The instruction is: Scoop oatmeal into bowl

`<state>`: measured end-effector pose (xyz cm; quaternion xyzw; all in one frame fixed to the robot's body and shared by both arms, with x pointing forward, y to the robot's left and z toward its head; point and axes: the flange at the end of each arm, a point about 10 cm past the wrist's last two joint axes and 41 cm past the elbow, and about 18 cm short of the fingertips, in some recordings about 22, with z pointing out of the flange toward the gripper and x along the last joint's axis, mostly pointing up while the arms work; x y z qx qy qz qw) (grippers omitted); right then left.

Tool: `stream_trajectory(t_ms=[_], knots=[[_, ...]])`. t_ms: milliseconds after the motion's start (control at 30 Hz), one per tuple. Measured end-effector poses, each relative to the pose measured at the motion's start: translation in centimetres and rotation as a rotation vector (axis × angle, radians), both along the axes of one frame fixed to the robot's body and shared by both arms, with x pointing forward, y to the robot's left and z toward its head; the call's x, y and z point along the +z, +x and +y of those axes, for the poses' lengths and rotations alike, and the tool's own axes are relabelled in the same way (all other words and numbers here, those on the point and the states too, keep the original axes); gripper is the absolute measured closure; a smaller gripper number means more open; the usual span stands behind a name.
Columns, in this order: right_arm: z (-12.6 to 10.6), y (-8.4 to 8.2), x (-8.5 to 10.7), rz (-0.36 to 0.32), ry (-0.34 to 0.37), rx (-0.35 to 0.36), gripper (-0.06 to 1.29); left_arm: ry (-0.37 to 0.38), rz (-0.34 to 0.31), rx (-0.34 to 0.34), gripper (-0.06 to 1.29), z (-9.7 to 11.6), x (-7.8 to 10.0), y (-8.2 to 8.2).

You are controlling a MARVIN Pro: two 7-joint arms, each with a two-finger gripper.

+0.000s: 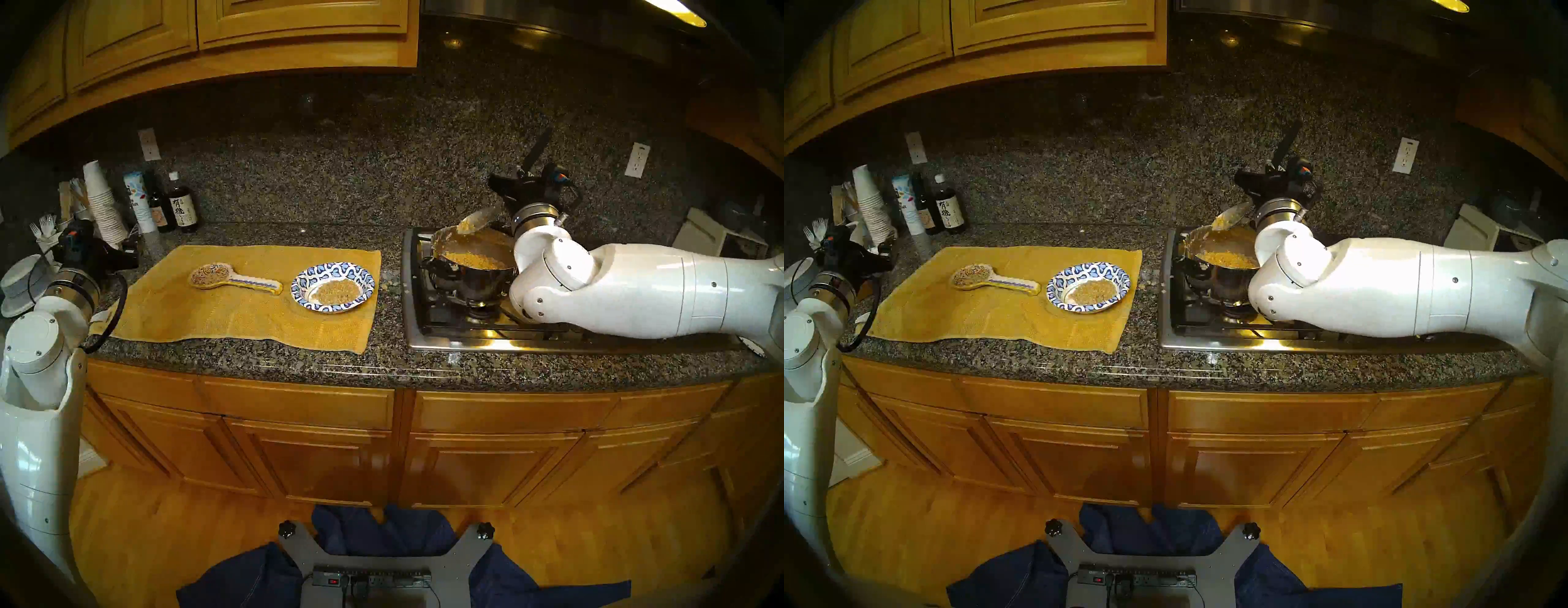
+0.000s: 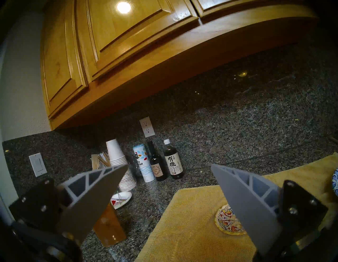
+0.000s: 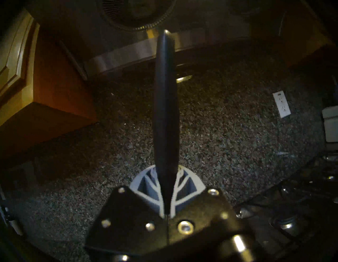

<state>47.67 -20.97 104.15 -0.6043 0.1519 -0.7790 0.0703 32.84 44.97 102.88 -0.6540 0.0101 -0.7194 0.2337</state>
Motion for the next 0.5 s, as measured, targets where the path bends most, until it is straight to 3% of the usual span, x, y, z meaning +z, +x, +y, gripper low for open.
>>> stream_trajectory(t_ms=[200,267,500], knots=[[-1.5,-2.1,-2.3,0.111,-0.007,-0.034,1.27,0.0,0.0,0.0,0.0,0.0,0.0,0.0],[-2.2,-3.5,-3.4,0.178,-0.015,-0.054,1.27,0.0,-0.001,0.0,0.0,0.0,0.0,0.0],[-2.6,-6.2,-3.3,0.263,-0.023,-0.08,1.27,0.001,-0.002,0.0,0.0,0.0,0.1,0.0]])
